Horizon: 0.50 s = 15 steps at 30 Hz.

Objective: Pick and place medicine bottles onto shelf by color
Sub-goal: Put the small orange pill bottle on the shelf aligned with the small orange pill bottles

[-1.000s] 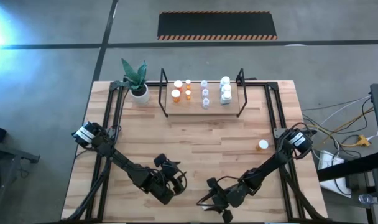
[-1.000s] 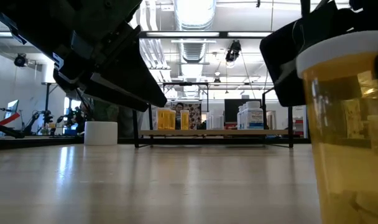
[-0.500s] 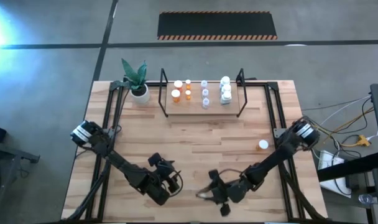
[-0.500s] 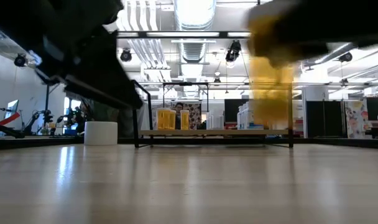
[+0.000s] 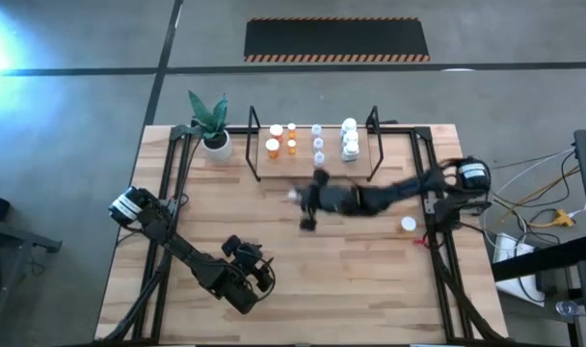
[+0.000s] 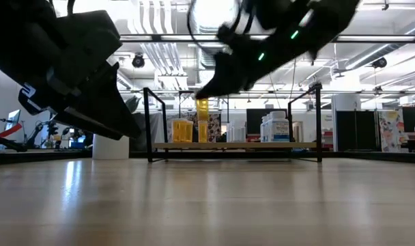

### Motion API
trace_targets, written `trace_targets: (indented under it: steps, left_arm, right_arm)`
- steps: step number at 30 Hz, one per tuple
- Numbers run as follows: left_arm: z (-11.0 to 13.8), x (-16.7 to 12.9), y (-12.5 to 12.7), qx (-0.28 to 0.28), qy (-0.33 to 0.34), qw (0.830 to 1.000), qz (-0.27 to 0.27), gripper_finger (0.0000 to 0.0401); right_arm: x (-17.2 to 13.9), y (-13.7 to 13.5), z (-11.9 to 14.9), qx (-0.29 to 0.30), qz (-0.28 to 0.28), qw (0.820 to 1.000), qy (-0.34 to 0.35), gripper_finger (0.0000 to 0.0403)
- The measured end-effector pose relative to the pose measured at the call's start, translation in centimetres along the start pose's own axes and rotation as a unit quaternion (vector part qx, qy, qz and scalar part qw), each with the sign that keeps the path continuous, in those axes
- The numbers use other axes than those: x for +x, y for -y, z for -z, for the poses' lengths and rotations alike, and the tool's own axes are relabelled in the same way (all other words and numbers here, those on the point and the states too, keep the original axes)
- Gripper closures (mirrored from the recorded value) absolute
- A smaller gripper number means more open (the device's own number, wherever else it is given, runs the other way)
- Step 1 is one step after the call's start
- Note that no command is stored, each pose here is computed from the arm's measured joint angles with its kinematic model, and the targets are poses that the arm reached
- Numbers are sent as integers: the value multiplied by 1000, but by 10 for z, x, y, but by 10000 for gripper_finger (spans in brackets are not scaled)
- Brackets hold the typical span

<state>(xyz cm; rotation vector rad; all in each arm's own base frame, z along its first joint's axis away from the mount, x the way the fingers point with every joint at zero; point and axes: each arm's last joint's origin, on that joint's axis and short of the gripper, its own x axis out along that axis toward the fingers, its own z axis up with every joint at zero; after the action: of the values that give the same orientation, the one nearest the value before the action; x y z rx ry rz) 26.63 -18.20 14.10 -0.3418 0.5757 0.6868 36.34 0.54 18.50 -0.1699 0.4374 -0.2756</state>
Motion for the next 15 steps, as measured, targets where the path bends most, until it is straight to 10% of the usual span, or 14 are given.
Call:
trace_targets:
  steps: [7, 15]
  left_arm:
    - [0, 1, 0, -1, 5, 1000, -1, 163]
    - [0, 1, 0, 3, 11, 1000, -2, 163]
  right_arm:
    - [44, 82, 17, 91, 45, 995, 8, 314]
    - [80, 110, 20, 102, 68, 992, -43, 312]
